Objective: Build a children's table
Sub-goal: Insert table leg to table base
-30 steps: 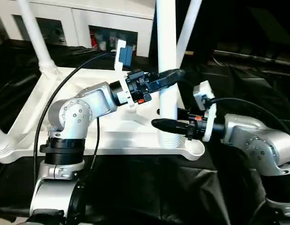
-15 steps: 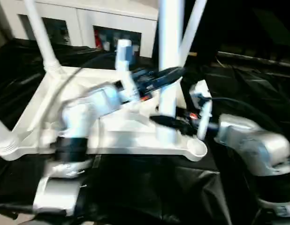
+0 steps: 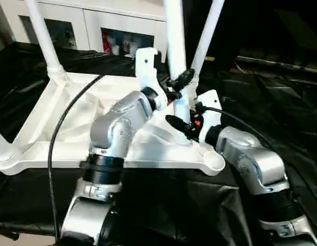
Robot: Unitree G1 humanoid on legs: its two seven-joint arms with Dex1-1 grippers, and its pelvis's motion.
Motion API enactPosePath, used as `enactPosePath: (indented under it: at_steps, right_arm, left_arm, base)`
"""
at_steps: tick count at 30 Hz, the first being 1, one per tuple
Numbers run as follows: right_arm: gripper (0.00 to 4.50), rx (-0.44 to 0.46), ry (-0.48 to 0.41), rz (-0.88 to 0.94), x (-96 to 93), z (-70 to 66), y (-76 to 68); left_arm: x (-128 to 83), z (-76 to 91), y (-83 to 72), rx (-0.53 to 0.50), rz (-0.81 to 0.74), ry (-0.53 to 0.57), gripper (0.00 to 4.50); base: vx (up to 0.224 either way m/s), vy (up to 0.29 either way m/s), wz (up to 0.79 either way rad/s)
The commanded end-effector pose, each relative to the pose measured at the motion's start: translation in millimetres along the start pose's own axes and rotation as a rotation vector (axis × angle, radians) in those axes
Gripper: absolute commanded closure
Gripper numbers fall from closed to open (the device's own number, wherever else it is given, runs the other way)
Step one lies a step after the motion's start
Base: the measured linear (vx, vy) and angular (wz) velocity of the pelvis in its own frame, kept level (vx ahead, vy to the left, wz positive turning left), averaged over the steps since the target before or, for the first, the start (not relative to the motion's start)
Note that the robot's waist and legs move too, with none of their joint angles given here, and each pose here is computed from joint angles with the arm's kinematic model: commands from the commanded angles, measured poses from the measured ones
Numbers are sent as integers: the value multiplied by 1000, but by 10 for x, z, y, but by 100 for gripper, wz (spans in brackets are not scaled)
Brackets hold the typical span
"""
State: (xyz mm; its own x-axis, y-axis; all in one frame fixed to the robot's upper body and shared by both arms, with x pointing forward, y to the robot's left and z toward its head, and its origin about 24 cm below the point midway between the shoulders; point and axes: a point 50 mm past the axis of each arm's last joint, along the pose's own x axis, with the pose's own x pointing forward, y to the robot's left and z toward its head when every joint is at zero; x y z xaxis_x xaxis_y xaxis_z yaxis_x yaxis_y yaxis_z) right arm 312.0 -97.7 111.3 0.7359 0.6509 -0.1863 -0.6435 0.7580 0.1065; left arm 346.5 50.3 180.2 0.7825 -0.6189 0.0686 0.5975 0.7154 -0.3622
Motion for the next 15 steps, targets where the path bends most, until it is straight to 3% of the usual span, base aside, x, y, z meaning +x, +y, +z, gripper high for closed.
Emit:
enactPosePath:
  at_steps: [1, 5, 7, 10, 12, 13, 15]
  right_arm:
    - [256, -20, -32, -43, -25, 55, -72]
    - [256, -32, -45, -45, -12, 64, -64]
    - [200, -5, -64, -9, -15, 74, -43]
    - [181, 36, -75, 37, -30, 82, -33]
    - [145, 21, -68, 75, -65, 107, -58]
    - [143, 18, -89, 136, -126, 178, -86]
    - [143, 22, -100, 160, -148, 204, -90]
  left_arm:
    - [-3, 3, 67, 9, 48, -2, 253]
    - [-7, 7, 72, 6, 59, -9, 262]
    - [-11, 10, 60, 6, 47, -8, 264]
    - [-14, 15, 43, 5, 23, -7, 266]
    - [-25, 35, 8, 20, -54, 3, 266]
    - [-53, 48, -32, 46, -156, 30, 266]
    - [-62, 49, -43, 54, -185, 41, 266]
  base:
    - [0, 0, 0]
    - [0, 0, 0]
    - [0, 0, 0]
    - [0, 0, 0]
    - [0, 0, 0]
    - [0, 0, 0]
    - [0, 0, 0]
